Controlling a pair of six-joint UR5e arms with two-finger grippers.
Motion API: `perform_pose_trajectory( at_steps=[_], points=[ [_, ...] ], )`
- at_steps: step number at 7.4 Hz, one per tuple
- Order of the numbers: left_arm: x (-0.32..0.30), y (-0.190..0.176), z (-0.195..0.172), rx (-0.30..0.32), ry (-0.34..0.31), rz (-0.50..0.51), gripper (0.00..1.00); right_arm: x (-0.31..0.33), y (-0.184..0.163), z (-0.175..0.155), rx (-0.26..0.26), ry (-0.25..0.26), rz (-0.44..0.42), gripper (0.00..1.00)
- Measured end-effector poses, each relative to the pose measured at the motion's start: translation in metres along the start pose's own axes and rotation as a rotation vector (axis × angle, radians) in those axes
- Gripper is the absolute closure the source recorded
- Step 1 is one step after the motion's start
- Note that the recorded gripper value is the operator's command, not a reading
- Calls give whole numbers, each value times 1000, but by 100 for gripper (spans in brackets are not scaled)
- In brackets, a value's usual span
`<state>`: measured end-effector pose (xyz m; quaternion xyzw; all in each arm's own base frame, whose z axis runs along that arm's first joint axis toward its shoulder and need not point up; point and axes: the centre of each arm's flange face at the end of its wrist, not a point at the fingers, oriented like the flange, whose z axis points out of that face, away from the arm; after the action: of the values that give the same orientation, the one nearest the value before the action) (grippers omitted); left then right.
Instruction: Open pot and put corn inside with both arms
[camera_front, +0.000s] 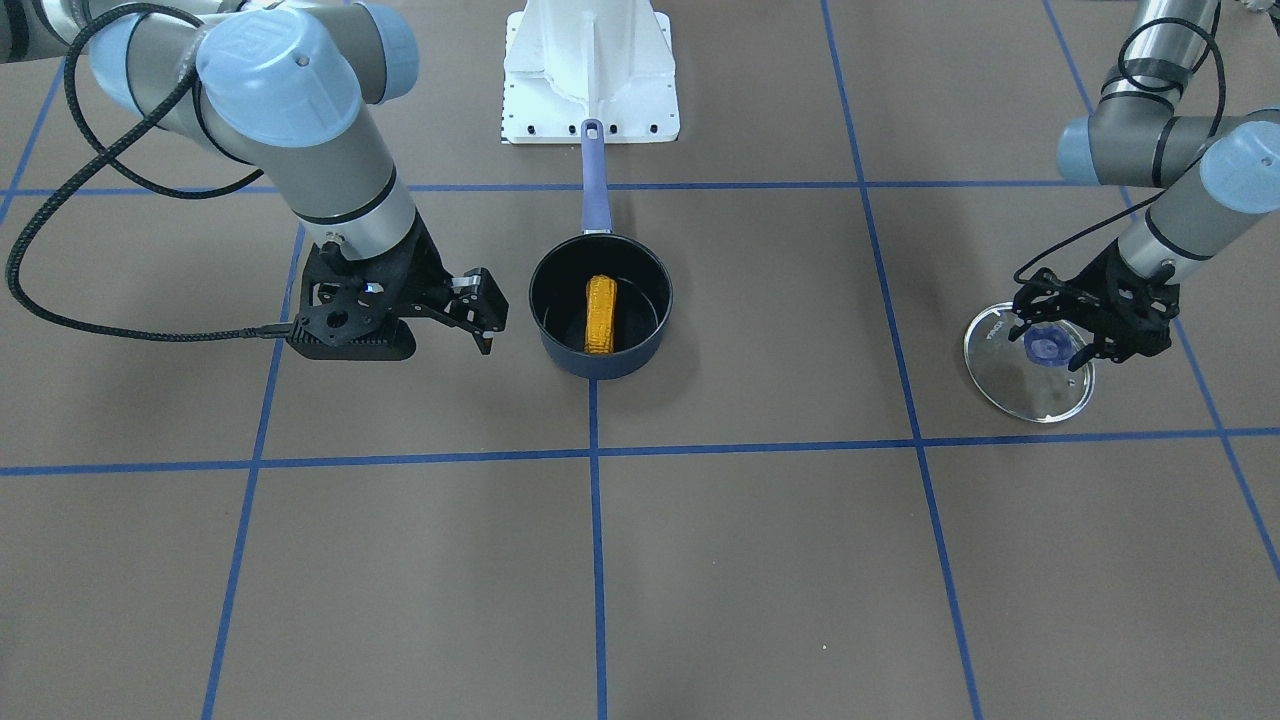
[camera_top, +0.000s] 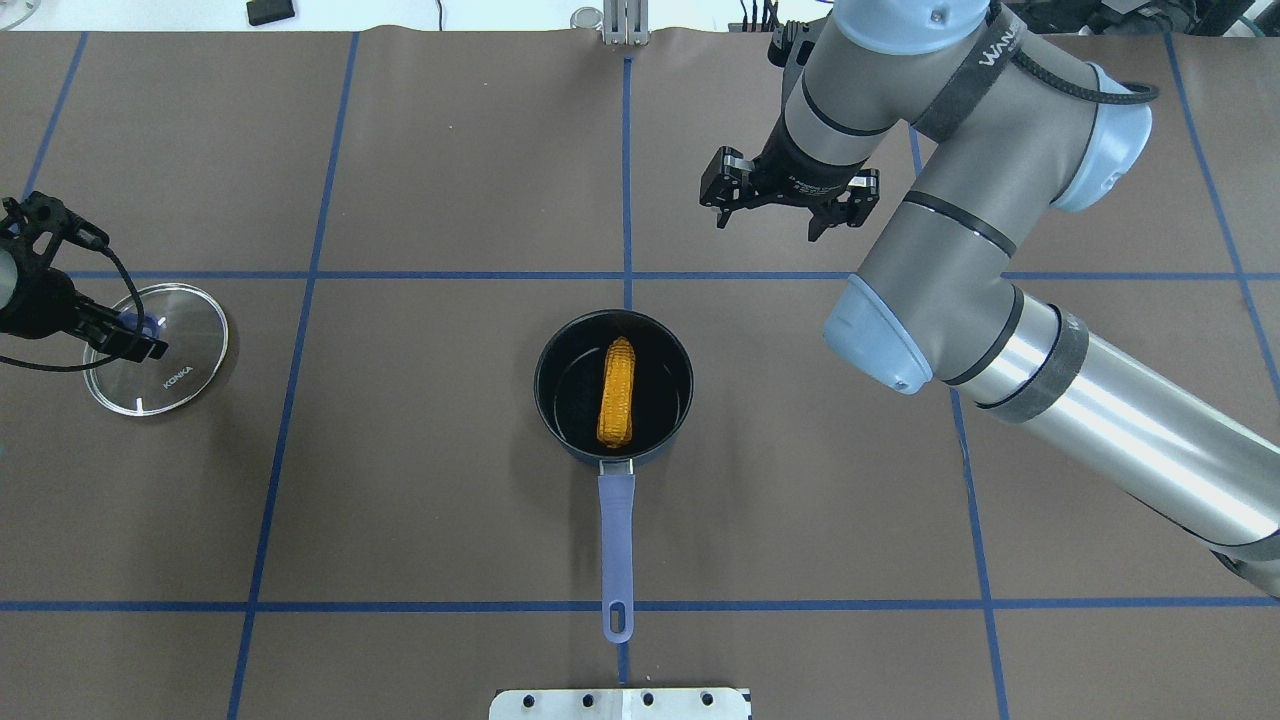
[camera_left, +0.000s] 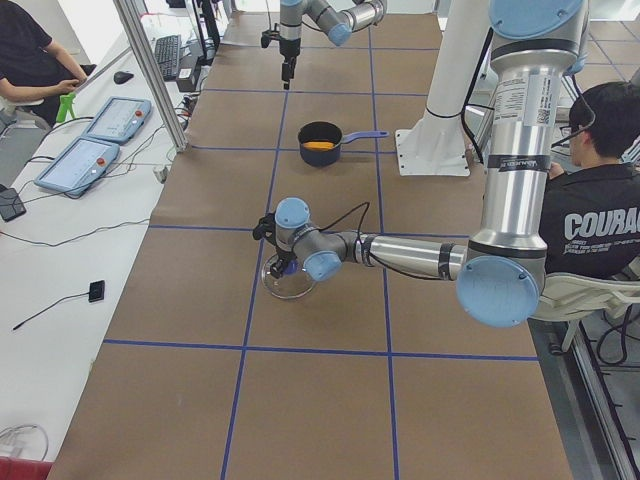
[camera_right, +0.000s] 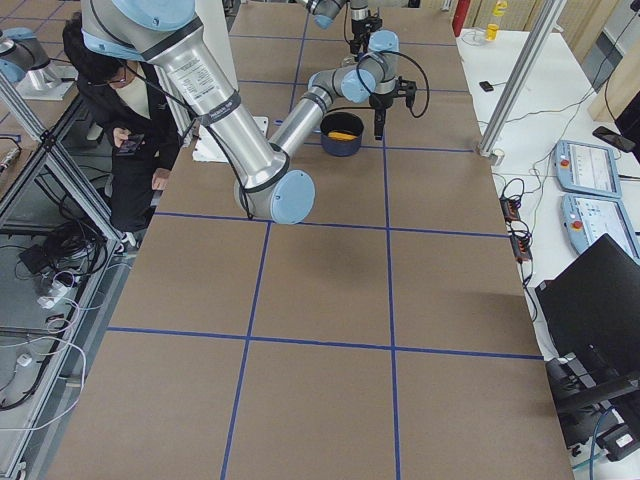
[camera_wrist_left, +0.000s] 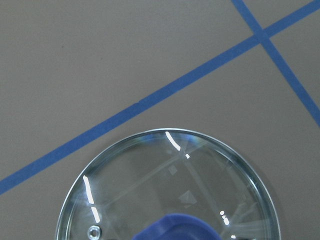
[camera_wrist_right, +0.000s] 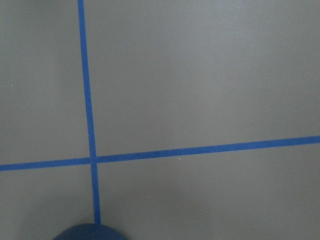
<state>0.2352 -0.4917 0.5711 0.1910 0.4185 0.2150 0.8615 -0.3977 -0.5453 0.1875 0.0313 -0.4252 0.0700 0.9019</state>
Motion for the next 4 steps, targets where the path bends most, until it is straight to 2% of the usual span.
perform_pose_trajectory(
  at_steps=[2,4],
  points=[
    [5,-14,-8,8,39,1,3,39,-24,-7,-1,12,-44,0],
    [-21,-23,-38,12,71,-17,3,123,-63,-22,-16,29,-113,0]
  ],
)
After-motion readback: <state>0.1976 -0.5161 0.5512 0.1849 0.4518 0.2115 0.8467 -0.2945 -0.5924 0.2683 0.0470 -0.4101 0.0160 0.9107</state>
